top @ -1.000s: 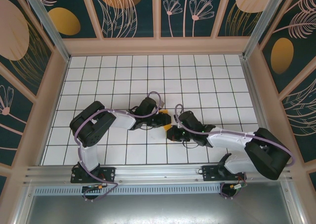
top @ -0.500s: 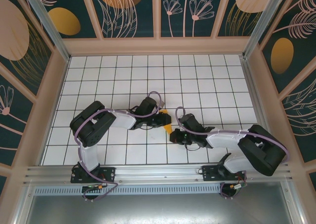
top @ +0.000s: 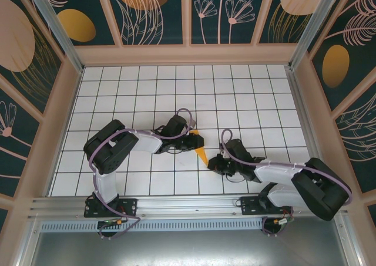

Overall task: Fold a paper plane with a square sheet of paper (pick it up from the middle)
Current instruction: Fold the wing for the fifth time at the center of the table.

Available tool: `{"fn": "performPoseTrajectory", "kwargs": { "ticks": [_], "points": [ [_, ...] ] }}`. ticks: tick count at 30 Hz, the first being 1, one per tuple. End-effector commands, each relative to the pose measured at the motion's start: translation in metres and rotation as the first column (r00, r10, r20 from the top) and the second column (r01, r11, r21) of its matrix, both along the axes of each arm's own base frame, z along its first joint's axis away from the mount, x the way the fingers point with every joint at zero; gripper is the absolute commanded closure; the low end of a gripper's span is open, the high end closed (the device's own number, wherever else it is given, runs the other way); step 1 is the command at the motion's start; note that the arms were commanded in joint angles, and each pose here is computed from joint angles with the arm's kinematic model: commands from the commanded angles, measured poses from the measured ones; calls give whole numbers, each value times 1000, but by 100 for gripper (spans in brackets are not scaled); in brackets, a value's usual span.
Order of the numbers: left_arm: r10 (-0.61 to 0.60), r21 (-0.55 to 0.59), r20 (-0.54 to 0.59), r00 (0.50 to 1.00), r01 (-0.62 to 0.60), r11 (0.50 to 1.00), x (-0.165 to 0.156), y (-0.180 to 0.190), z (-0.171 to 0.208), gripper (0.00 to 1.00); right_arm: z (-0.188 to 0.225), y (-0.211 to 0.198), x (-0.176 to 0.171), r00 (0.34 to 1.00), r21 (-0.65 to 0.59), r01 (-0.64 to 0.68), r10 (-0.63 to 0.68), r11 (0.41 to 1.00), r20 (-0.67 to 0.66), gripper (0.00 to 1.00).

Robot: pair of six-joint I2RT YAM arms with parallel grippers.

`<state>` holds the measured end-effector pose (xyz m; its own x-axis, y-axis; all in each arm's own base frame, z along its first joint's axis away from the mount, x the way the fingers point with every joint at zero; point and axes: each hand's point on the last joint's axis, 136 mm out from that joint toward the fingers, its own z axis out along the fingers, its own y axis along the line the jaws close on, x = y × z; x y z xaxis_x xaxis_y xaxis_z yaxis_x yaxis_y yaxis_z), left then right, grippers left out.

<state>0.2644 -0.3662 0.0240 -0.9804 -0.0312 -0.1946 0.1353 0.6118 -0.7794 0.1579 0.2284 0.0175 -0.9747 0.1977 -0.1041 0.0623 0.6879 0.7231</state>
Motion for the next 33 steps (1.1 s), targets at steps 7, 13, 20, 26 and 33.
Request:
{"fn": "performPoseTrajectory", "kwargs": {
  "ticks": [7,13,20,26,33],
  "points": [
    [54,250,-75,996,-33,968,-15,43,-72,69,48,19,28,992,63,-21,13,998,127,87],
    [54,247,-74,996,-34,968,-15,42,-71,69,52,39,51,989,90,-24,10,996,147,89],
    [50,238,-73,996,-32,971,-14,40,-70,68,31,38,61,992,63,25,-32,998,118,91],
    [45,233,-77,996,-26,972,-15,39,-70,68,19,31,61,994,62,50,-56,997,92,91],
    [46,235,-75,996,-27,972,-15,40,-69,68,8,32,57,998,59,32,-35,998,54,90]
  ]
}}
